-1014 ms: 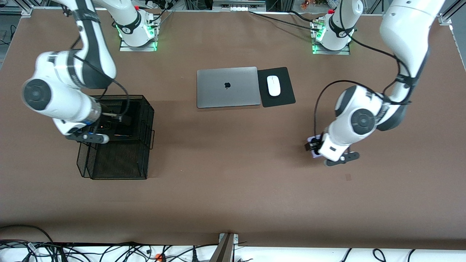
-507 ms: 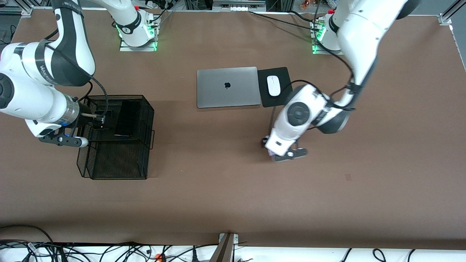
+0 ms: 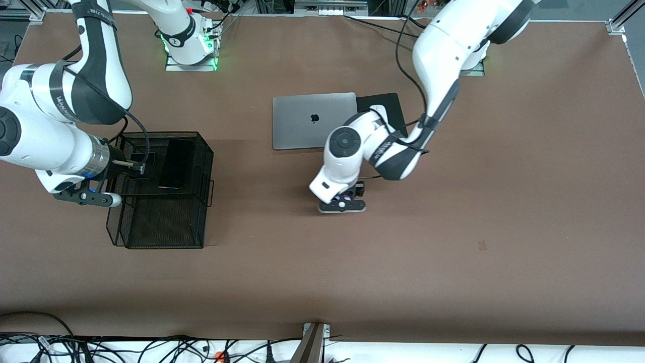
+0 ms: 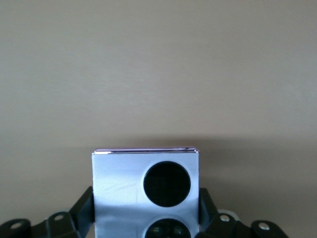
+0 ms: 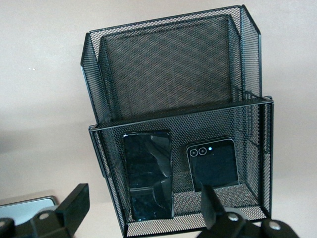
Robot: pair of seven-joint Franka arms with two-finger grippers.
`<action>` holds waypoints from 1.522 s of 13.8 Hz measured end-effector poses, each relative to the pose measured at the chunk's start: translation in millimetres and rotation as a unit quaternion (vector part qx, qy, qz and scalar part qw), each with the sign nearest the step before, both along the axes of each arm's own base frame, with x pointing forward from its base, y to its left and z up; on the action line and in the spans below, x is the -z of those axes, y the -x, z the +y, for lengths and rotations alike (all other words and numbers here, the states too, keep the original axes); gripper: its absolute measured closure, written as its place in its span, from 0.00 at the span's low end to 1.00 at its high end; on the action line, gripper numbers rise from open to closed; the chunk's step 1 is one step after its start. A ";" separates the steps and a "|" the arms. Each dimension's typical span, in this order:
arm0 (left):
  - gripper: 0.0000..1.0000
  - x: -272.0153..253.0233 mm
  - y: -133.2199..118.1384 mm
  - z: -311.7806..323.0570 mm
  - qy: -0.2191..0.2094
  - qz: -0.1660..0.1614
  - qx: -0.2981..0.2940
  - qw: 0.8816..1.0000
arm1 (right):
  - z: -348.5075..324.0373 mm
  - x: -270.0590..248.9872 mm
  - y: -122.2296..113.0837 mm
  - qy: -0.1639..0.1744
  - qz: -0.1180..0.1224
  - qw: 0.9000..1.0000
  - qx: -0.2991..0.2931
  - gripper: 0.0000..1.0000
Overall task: Place phones with both arms
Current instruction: 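Lift the white flip phone with the left gripper and carry it toward the laptop, then lower the white phone onto the table and open the left gripper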
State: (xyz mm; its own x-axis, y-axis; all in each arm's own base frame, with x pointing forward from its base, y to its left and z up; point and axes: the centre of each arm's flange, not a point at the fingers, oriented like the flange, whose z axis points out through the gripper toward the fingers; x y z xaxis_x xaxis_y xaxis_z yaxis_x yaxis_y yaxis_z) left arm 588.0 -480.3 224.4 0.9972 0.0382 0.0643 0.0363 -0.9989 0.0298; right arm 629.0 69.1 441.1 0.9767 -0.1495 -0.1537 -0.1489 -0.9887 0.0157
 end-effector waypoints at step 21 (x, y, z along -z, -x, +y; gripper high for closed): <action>0.00 40.0 -7.3 -28.5 -0.019 -0.051 -0.030 0.998 | 0.4 -0.1 0.0 0.000 0.000 1.000 0.000 0.00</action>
State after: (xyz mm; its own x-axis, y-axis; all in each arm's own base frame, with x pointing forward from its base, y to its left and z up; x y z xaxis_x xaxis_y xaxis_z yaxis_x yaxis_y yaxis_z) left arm 595.2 -508.8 184.4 0.9814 0.0933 0.1680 0.0948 -0.9955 -0.0007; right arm 629.0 69.5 441.1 0.9768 -0.1489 -0.1539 -0.1482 -0.9888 0.0156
